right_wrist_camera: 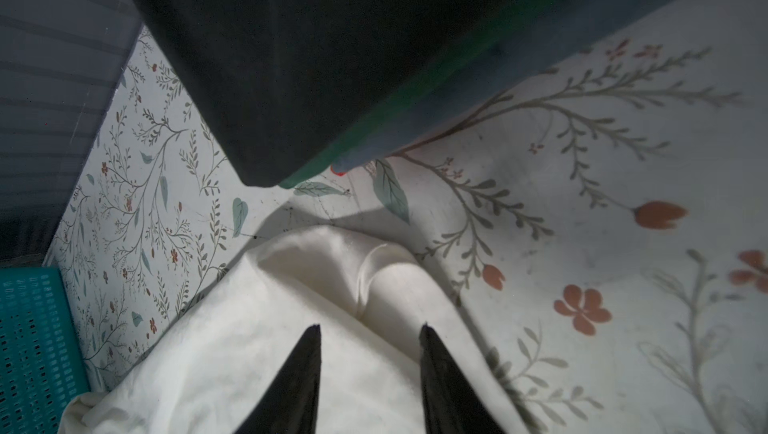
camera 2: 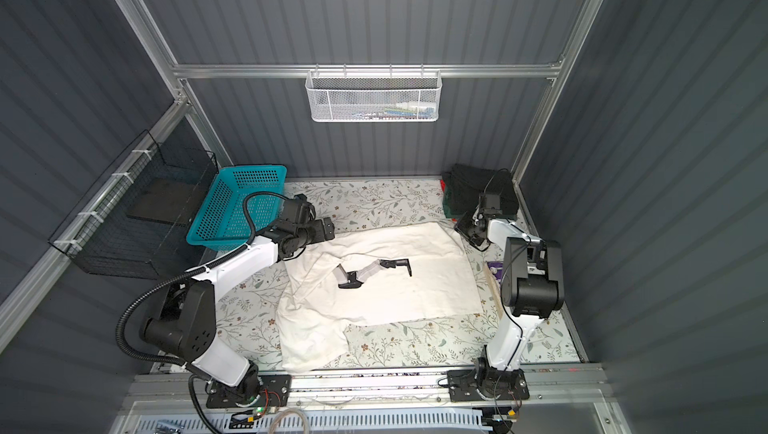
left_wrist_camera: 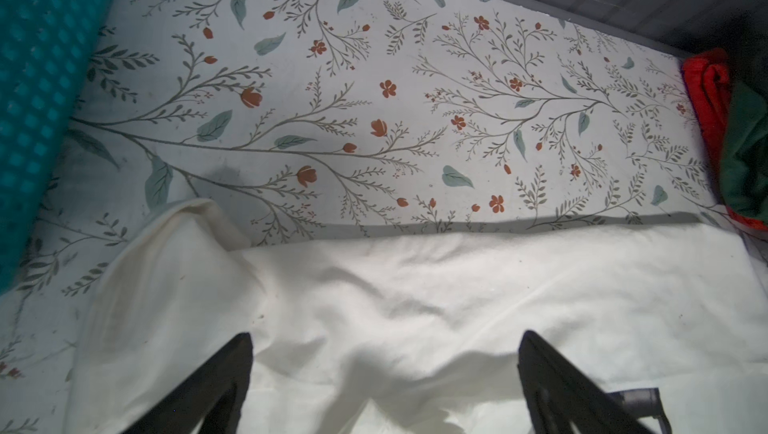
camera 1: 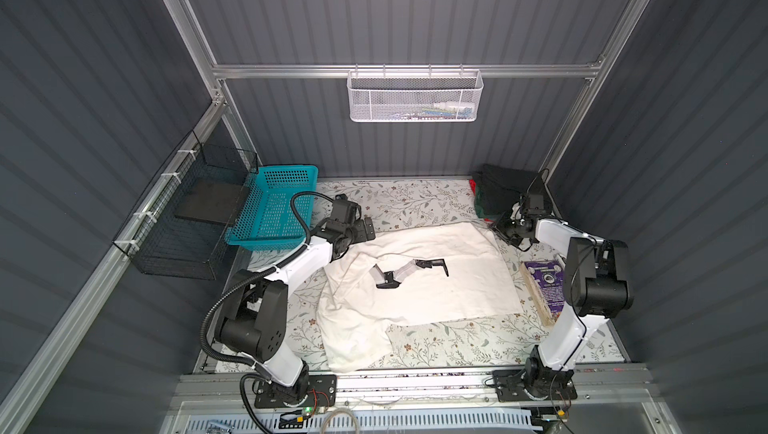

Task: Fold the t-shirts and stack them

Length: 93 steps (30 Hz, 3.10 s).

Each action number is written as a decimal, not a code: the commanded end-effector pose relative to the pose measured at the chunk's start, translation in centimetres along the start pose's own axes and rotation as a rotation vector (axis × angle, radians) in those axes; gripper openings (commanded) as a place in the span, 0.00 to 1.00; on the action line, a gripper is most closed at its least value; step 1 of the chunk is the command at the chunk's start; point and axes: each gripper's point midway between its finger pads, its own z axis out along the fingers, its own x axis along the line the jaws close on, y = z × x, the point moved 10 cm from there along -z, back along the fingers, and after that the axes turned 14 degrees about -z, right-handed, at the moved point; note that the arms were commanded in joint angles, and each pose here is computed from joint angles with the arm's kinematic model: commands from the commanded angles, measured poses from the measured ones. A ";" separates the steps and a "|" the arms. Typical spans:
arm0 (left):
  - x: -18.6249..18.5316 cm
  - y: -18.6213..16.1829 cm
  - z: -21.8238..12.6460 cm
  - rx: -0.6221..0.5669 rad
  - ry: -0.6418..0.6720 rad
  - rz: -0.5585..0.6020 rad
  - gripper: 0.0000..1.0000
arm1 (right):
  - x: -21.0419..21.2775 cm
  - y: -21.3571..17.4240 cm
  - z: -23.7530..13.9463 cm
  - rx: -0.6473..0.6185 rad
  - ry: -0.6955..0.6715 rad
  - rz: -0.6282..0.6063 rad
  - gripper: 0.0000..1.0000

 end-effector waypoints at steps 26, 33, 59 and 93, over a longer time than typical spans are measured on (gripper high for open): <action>-0.5 -1.1 4.2 0.115 -0.012 0.011 1.00 | 0.6 -0.4 2.7 0.125 0.073 0.077 0.41; -0.2 -1.6 4.6 0.127 -0.005 0.012 1.00 | 0.8 0.1 3.7 0.129 0.076 0.075 0.39; 0.4 -2.3 5.6 0.163 0.029 0.086 0.99 | 1.0 2.1 4.4 0.097 -0.013 0.061 0.00; 6.7 -6.3 10.4 0.278 0.538 0.236 0.66 | -0.8 7.7 0.8 0.000 0.096 0.160 0.00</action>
